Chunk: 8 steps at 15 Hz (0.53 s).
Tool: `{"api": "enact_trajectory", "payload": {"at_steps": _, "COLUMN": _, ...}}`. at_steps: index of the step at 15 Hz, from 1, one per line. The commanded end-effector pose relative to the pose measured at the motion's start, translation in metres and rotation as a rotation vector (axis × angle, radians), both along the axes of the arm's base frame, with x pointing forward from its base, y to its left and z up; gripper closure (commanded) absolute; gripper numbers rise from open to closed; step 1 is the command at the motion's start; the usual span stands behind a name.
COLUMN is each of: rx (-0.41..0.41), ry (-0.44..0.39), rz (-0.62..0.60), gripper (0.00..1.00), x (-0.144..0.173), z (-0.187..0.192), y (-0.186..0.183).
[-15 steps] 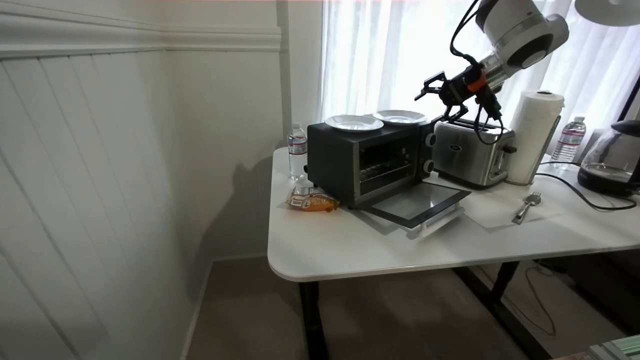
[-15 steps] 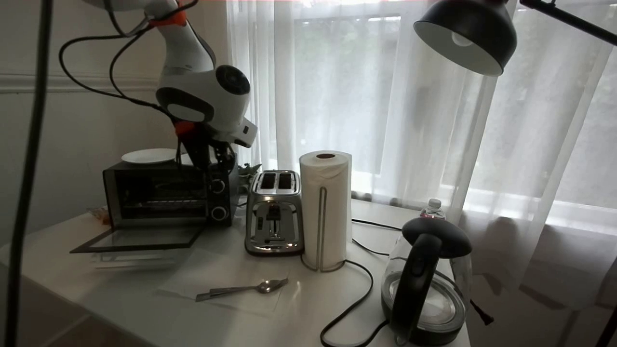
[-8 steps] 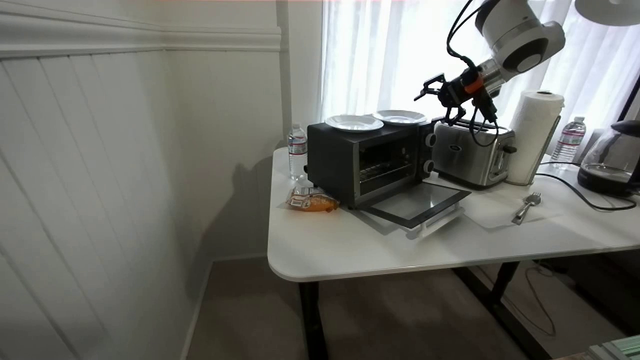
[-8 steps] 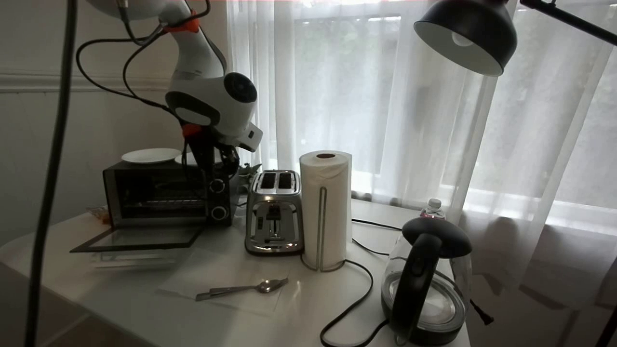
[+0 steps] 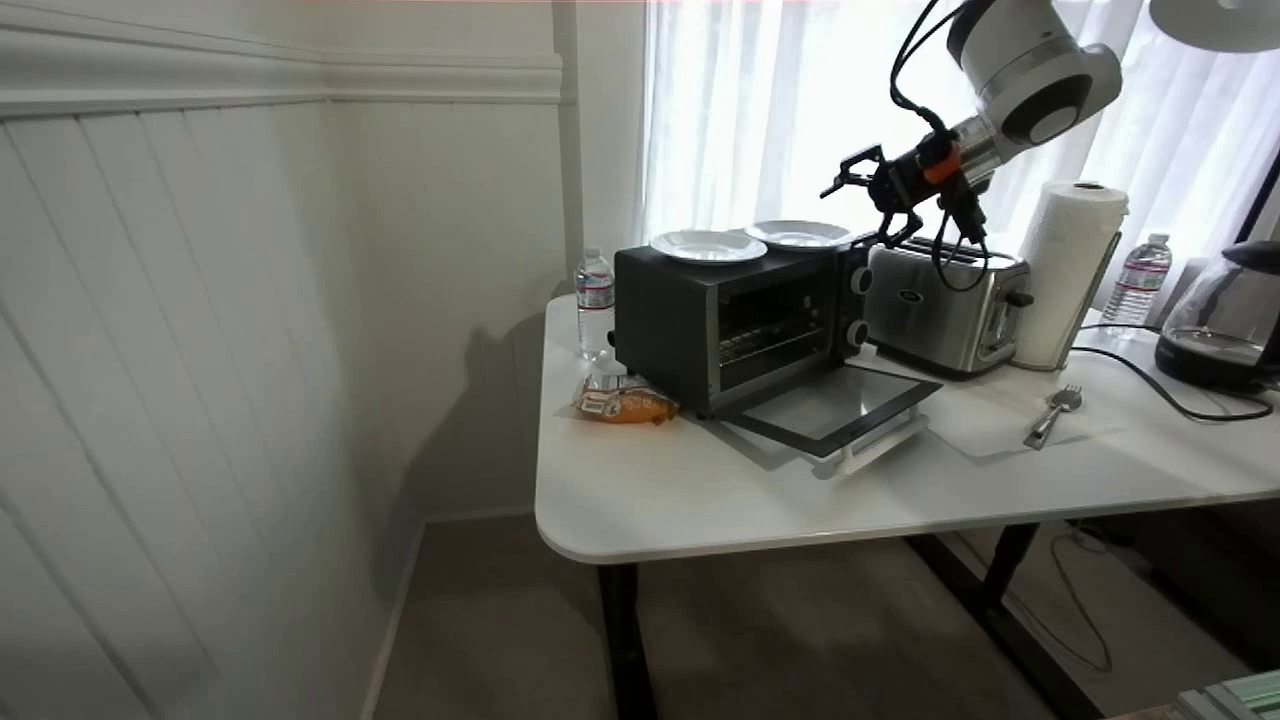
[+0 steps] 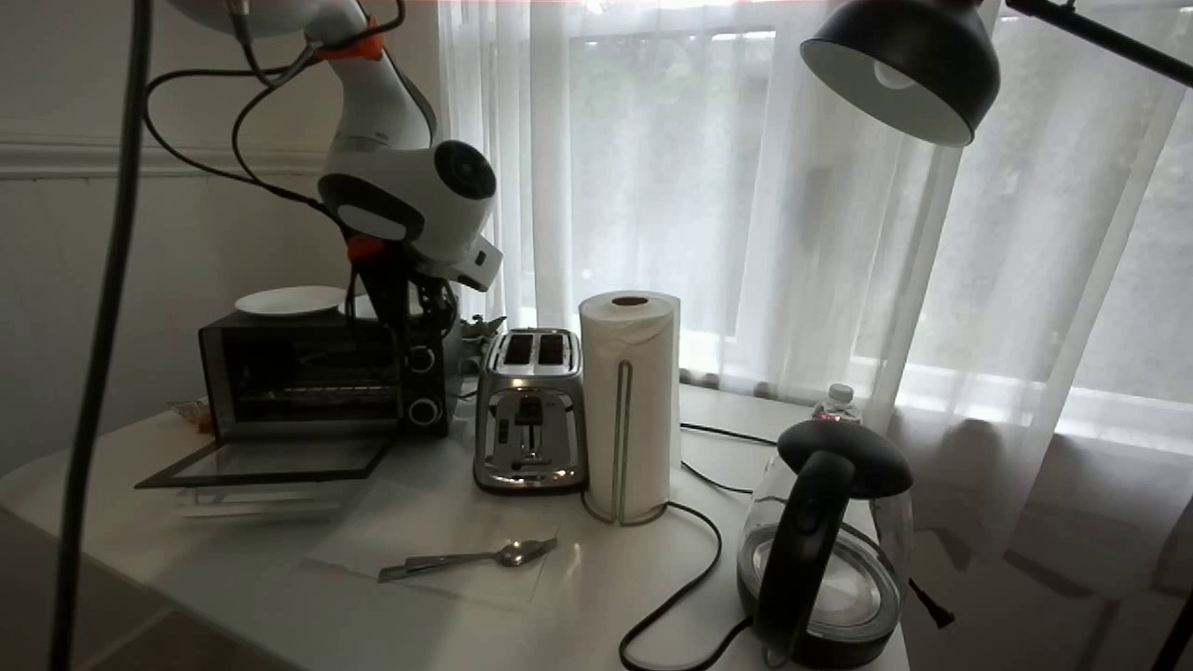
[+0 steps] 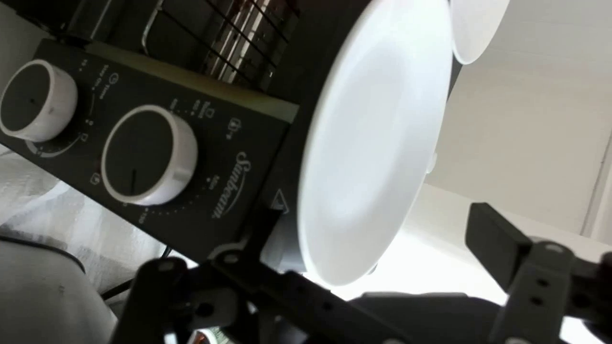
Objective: Move one glass plate to the left of the table
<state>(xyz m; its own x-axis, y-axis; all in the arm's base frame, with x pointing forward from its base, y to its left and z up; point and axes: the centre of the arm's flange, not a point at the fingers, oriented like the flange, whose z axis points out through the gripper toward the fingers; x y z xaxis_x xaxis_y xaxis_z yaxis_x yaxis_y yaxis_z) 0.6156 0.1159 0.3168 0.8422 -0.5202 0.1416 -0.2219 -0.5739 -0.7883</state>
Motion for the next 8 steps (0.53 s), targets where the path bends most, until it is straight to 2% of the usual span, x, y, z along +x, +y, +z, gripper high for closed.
{"api": "enact_trajectory", "payload": {"at_steps": 1, "rx": 0.013, "ry": 0.008, "rz": 0.014, "gripper": 0.0, "x": 0.005, "z": 0.005, "y": 0.01}}
{"api": "enact_trajectory", "payload": {"at_steps": 4, "rx": 0.007, "ry": 0.027, "rz": 0.009, "gripper": 0.04, "x": 0.004, "z": 0.001, "y": 0.009}}
{"api": "enact_trajectory", "payload": {"at_steps": 5, "rx": 0.016, "ry": 0.038, "rz": 0.001, "gripper": 0.07, "x": 0.003, "z": -0.001, "y": 0.007}}
{"api": "enact_trajectory", "payload": {"at_steps": 8, "rx": 0.05, "ry": 0.071, "rz": -0.039, "gripper": 0.08, "x": 0.002, "z": -0.007, "y": -0.001}}
